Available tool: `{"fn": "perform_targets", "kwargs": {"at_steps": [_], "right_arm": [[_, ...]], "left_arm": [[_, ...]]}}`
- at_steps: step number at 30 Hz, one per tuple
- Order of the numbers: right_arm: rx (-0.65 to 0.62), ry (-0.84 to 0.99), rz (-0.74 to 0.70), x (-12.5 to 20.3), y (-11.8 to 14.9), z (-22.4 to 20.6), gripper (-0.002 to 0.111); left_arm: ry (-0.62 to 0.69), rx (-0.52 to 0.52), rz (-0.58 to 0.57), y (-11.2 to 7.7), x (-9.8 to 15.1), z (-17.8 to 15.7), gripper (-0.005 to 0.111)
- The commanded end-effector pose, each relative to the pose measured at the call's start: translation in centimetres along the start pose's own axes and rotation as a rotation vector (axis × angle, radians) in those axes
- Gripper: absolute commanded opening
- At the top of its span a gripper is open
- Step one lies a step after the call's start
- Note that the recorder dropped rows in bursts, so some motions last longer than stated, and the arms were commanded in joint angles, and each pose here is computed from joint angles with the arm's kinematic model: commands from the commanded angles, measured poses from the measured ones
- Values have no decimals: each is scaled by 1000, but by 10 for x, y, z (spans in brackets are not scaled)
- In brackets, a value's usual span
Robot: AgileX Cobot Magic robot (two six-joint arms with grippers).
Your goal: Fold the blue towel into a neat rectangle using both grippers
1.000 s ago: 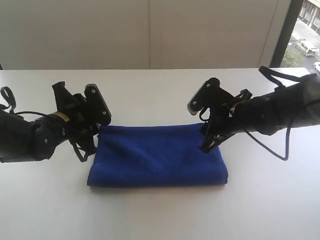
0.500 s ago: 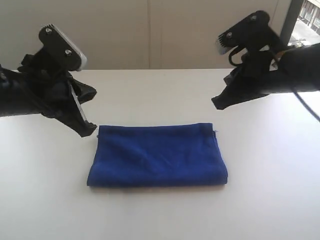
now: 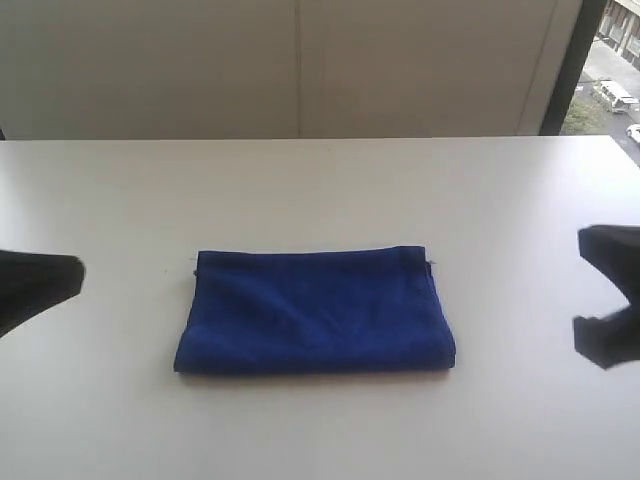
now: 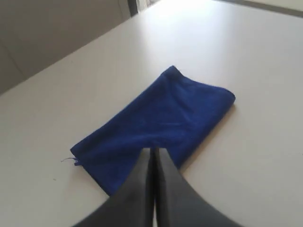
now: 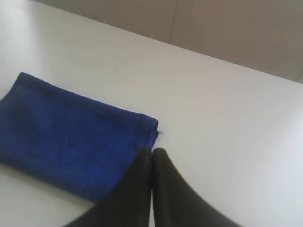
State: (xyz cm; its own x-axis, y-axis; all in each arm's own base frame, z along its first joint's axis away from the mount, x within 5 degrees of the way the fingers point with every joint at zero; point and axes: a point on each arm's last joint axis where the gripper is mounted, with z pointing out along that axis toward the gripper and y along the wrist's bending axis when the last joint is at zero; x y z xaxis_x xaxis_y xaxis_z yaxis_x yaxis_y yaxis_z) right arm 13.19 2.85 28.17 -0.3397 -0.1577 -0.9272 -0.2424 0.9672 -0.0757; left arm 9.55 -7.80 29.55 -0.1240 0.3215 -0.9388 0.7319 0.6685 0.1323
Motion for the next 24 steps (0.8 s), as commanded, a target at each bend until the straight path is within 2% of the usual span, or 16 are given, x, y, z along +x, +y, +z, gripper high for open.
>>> {"fn": "perform_targets", "kwargs": {"at_steps": [1, 7, 15, 18, 22, 24], "right_arm": [[15, -107, 75, 21, 1, -17, 0], [13, -141, 136, 46, 3, -28, 0], [10, -108, 177, 70, 5, -25, 0], [11, -94, 177, 77, 6, -23, 0], [11, -71, 178, 86, 6, -20, 0], [12, -76, 176, 91, 7, -19, 0]], "left_arm": [[-125, -38, -2, -15, 20, -32, 0], [-218, -43, -8, -31, 40, -59, 0], [-199, -71, -25, -30, 60, -53, 0], [-192, -81, -87, -29, 70, -47, 0], [-79, -25, -177, -35, 99, -34, 0], [-89, -50, -221, -34, 108, -29, 0]]}}
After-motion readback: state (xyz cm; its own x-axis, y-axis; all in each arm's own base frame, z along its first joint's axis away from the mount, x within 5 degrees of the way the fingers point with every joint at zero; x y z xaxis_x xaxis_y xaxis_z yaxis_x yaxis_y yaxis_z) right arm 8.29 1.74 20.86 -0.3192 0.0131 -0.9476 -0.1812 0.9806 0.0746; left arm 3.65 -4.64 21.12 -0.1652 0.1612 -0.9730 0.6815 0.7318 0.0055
